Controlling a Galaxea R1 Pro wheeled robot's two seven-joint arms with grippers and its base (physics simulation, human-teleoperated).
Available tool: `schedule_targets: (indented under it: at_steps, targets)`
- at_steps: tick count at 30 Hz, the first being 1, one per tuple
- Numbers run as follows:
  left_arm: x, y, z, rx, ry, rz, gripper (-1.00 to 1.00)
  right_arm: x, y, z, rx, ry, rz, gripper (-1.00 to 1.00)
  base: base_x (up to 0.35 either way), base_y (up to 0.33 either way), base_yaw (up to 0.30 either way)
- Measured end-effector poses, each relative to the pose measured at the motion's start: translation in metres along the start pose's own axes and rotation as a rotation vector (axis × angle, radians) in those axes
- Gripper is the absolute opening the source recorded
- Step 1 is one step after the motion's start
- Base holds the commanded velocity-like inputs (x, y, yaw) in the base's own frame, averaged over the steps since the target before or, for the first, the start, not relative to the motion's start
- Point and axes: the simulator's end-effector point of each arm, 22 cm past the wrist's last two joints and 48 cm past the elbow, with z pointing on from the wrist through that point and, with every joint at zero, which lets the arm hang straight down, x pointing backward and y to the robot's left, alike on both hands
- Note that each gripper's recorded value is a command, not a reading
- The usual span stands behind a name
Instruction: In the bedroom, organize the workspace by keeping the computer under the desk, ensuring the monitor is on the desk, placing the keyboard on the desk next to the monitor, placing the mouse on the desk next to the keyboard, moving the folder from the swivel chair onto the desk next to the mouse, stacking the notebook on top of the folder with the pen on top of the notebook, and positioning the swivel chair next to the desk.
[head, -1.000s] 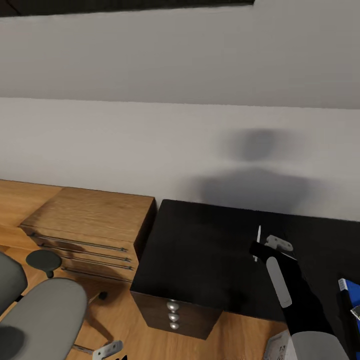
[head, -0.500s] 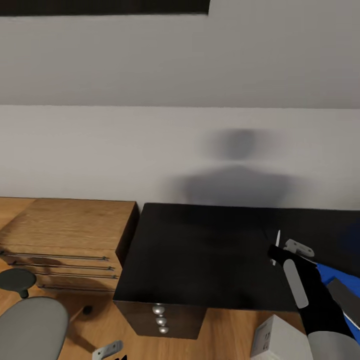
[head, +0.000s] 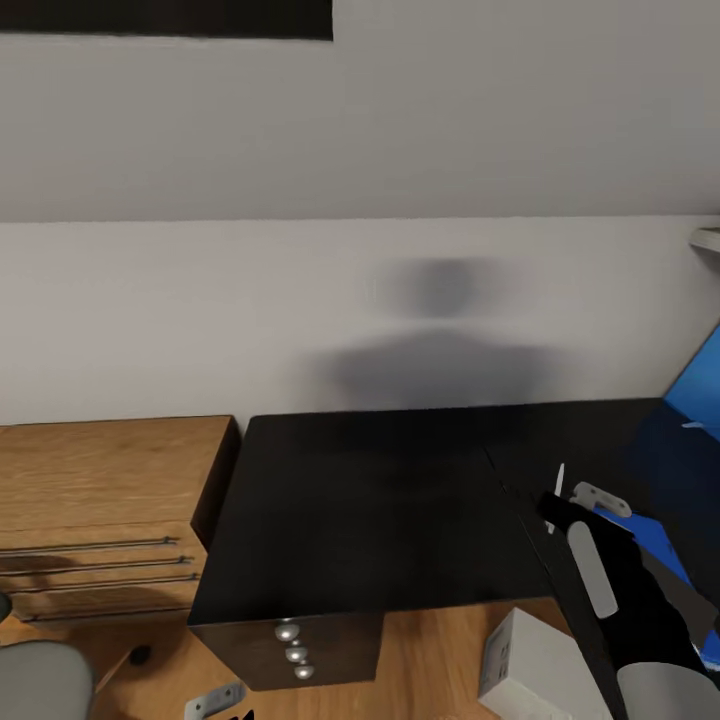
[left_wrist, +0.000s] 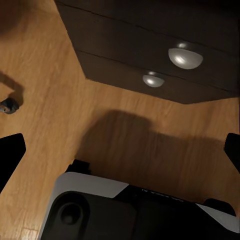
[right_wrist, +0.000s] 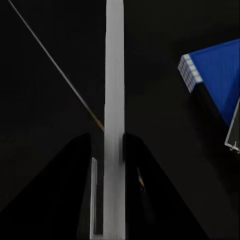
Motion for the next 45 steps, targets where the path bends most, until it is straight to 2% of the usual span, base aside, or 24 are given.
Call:
schedule_targets:
  at_steps: [27, 28, 31, 35, 38, 41, 45]
  targets:
    - [-0.007, -0.002, -0.003, 0.007, -0.017, 0.000, 1.00, 0.001, -0.005, 0.003, 0.012, -0.033, 0.017, -1.00, 0.000, 0.000, -0.263]
    - [-0.005, 0.000, -0.002, 0.003, -0.011, 0.001, 1.00, 0.000, -0.005, 0.003, 0.012, -0.034, 0.016, -1.00, 0.000, 0.000, -0.262]
    - [0.021, 0.045, 0.004, -0.068, 0.051, 0.035, 1.00, -0.004, -0.009, 0.002, 0.023, -0.043, 0.003, -1.00, 0.000, 0.000, -0.254]
    - [0.053, 0.082, 0.007, -0.131, 0.108, 0.051, 1.00, -0.006, -0.011, 0.001, 0.027, -0.048, -0.005, -1.00, 0.000, 0.000, -0.165]
    - [0.054, 0.092, 0.008, -0.150, 0.070, 0.043, 1.00, -0.006, -0.011, 0.001, 0.027, -0.049, -0.008, -1.00, 0.000, 0.000, -0.048]
    - [0.040, 0.105, 0.009, -0.174, -0.049, 0.025, 1.00, -0.007, -0.011, 0.001, 0.032, -0.053, -0.022, -1.00, 0.000, 0.000, -0.011]
    - [0.036, 0.108, 0.008, -0.180, -0.086, 0.020, 1.00, -0.007, -0.007, 0.001, 0.031, -0.057, -0.046, -1.00, 0.000, 0.000, -0.002]
